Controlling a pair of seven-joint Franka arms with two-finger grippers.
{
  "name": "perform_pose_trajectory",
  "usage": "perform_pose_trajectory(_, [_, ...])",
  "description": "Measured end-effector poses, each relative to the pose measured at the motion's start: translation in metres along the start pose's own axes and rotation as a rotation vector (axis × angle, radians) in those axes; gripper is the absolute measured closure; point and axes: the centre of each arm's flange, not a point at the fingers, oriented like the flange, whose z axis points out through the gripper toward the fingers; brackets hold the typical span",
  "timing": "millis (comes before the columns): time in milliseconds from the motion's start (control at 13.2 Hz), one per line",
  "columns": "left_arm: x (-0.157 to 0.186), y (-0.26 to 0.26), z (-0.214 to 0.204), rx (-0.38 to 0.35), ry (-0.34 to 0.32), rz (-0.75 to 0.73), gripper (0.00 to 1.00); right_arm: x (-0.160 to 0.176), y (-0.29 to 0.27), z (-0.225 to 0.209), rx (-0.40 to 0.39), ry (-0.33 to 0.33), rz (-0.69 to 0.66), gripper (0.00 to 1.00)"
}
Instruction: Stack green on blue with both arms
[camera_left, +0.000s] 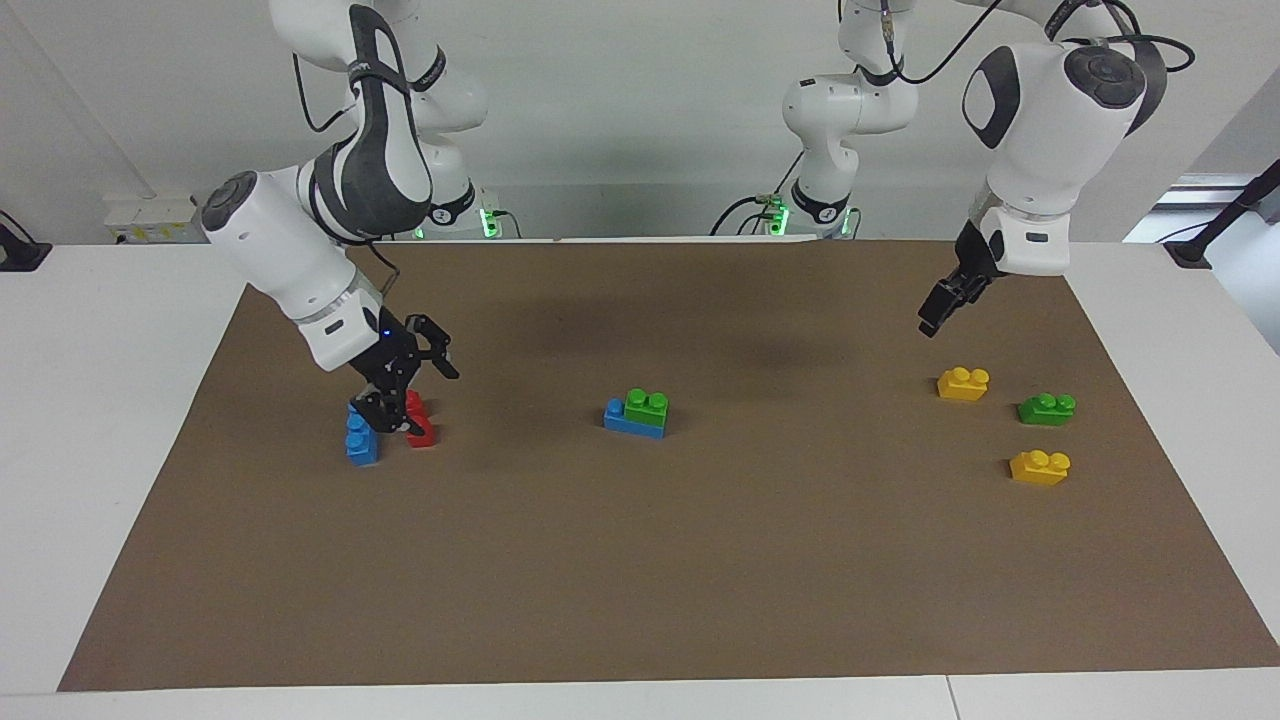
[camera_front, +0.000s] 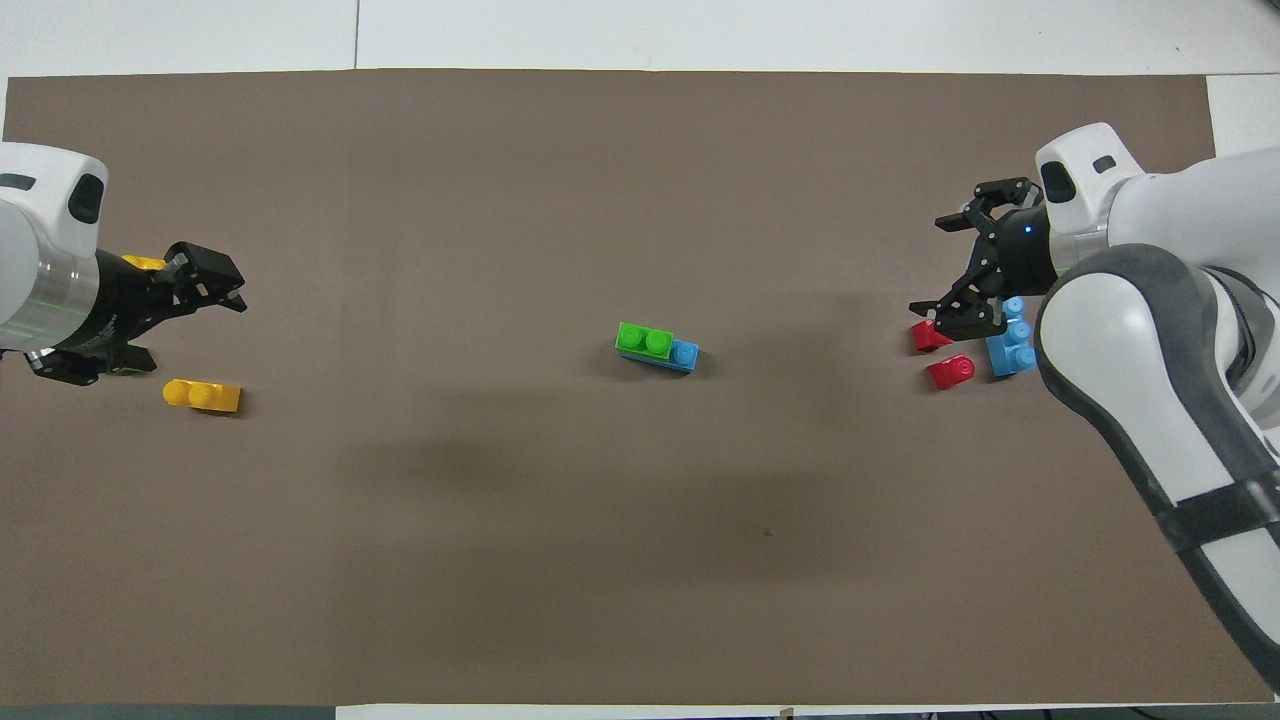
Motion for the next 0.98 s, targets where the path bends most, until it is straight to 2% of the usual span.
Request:
perform_pose_trajectory(377, [0.003, -0.004, -0.012, -0.001, 0.002, 0.242, 0.00, -0.009, -0.029, -0.053, 0.012, -0.169, 0.399, 0.00])
perform_pose_trajectory(679, [0.008, -0.018, -0.026, 0.003, -0.011, 0.368, 0.00, -0.011, -0.061, -0.083, 0.055, -0.252, 0.691, 0.00])
perform_pose_trajectory(830, [0.007, -0.020, -0.034, 0.007, -0.023, 0.383, 0.00, -0.015, -0.071, -0.093, 0.047, -0.298, 0.804, 0.00])
perform_pose_trajectory(981, [0.005, -0.021, -0.045, 0.012, -0.038, 0.411, 0.00, -0.020, -0.078, -0.104, 0.013, -0.350, 0.857, 0.00])
